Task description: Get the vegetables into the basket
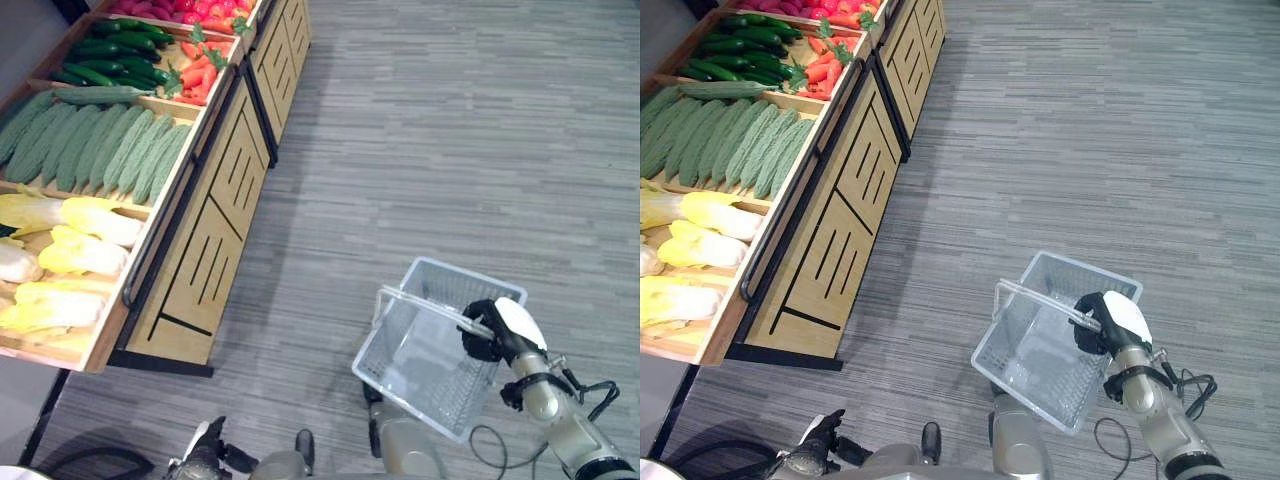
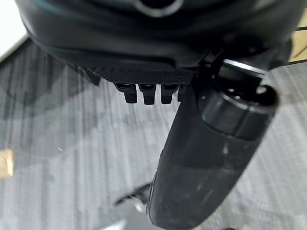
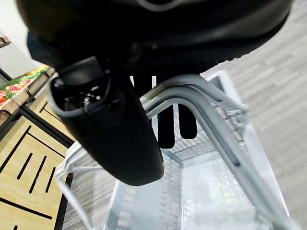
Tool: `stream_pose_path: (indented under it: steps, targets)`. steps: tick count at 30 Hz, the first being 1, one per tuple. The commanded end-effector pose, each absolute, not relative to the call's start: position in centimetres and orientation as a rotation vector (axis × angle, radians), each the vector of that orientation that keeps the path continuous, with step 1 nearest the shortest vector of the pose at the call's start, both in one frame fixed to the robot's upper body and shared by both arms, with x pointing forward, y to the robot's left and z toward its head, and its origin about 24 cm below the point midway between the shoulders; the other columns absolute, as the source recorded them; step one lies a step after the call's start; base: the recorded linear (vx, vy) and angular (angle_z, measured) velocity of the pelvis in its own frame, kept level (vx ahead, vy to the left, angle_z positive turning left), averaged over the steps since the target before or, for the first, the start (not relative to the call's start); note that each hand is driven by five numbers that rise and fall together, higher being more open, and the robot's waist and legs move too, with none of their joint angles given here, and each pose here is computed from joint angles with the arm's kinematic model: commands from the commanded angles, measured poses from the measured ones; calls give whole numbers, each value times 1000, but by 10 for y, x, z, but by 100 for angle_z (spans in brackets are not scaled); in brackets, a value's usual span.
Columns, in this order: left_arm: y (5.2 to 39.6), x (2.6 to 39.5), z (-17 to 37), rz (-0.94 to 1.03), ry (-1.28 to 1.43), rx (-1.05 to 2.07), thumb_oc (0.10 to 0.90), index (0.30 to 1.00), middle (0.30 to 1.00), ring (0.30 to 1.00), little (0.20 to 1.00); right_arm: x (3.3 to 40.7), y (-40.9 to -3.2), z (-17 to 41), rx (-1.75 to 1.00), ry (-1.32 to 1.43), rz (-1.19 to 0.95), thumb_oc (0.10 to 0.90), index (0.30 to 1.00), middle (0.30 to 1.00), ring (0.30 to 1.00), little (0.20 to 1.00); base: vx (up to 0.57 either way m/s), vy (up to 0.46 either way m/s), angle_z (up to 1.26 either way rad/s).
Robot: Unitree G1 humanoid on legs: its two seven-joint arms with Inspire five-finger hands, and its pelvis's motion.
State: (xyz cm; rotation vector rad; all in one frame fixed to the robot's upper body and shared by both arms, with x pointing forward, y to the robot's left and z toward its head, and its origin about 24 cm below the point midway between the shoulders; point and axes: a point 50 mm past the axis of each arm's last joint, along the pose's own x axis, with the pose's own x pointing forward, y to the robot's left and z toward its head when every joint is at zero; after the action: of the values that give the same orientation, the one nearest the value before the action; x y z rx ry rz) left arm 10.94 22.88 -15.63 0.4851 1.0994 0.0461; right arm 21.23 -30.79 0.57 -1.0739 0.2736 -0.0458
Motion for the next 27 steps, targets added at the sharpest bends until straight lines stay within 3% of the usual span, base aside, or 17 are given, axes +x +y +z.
stream_pose_path:
  steps: [1,13,27]
  targets:
    - [254,106,-151,87,1105,565,900,1000,1000,1000,1000,233,-302,66,-1085,-44,-104,400,300,300,300,300,251,-301,18]
    - [241,130,-146,71,1034,559,900,1000,1000,1000,1000,220,-321,63,-1117,23,-166,400,300,300,300,300,123,-176,32]
    - [248,127,-145,64,1038,627,900,1000,1000,1000,1000,206,-325,43,-1103,106,-218,400,300,300,300,300,229,139,20]
